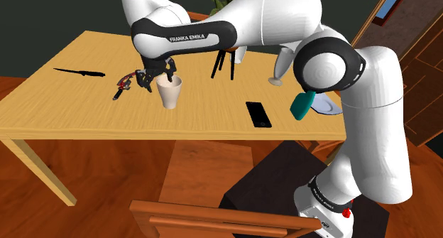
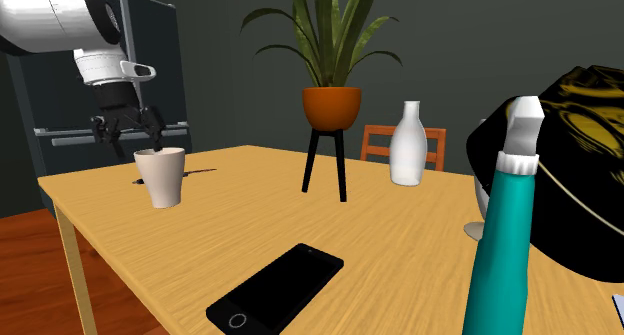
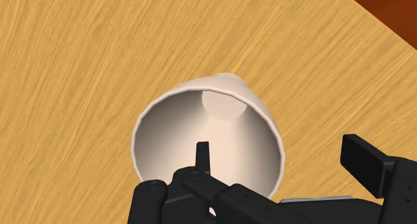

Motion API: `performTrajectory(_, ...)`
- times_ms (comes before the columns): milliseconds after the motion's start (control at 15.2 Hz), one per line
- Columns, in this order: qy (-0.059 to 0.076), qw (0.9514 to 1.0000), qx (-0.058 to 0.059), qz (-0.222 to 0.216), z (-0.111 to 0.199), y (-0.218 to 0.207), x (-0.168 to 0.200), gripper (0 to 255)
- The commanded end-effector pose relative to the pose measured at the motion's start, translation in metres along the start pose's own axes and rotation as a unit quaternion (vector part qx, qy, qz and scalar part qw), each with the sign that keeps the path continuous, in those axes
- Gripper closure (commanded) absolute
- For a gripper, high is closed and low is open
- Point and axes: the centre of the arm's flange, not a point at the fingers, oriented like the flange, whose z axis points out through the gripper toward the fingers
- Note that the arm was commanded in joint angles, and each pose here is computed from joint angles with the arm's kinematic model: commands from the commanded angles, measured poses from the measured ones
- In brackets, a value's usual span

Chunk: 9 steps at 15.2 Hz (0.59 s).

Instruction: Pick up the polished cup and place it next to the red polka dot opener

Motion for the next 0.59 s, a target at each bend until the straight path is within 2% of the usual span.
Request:
performTrajectory(0,0.0,1.0,0.0,0.0,-0.024,0.0,0.002,0)
performTrajectory(66,0.0,1.0,0.0,0.0,-0.035,0.0,0.002,0)
performTrajectory(528,0.0,1.0,0.0,0.0,-0.035,0.0,0.002,0)
